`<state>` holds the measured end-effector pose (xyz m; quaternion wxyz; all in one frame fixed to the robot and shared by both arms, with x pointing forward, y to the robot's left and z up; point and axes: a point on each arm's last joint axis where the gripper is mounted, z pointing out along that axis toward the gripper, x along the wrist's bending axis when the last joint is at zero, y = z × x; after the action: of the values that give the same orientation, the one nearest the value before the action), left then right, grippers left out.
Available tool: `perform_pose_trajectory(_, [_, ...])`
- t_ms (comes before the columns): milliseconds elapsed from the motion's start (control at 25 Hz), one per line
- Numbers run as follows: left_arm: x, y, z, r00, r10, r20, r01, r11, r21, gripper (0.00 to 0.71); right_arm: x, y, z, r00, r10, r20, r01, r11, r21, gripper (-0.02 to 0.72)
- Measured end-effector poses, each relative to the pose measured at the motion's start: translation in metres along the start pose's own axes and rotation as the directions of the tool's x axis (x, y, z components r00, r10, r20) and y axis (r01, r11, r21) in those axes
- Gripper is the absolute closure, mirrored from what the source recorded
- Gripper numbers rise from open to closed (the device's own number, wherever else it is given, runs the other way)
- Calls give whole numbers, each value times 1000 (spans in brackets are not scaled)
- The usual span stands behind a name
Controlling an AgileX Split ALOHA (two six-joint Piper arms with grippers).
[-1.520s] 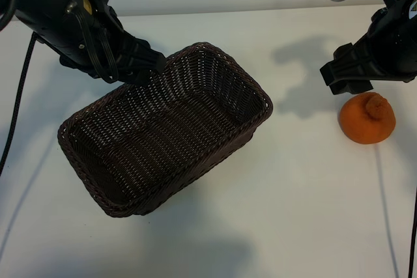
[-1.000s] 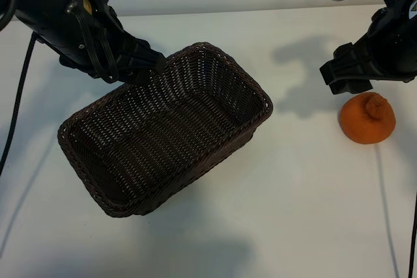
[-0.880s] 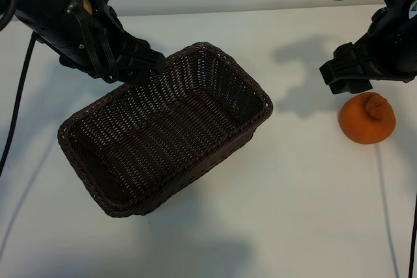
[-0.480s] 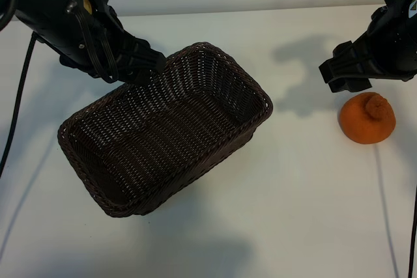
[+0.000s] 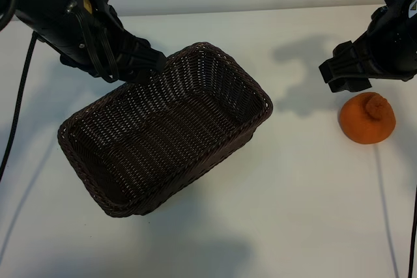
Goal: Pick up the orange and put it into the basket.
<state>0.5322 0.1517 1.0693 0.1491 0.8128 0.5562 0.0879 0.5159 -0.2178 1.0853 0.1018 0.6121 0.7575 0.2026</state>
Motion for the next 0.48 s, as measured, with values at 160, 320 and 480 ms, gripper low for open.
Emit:
perform_pose_trajectory(160, [0, 0, 0, 1000, 0, 0, 0, 1000, -3, 121, 0, 0, 0, 1000, 0, 0, 0, 1000, 0, 108])
perform_pose_trajectory(320, [0, -3, 0, 1000, -10, -4, 10, 999, 35, 121, 0, 0, 0, 1000, 0, 0, 0, 1000, 0, 108])
perform_pose_trajectory(480, [5, -10, -1, 994, -84, -64, 91, 990, 104, 121, 0, 0, 0, 1000, 0, 0, 0, 1000, 0, 108])
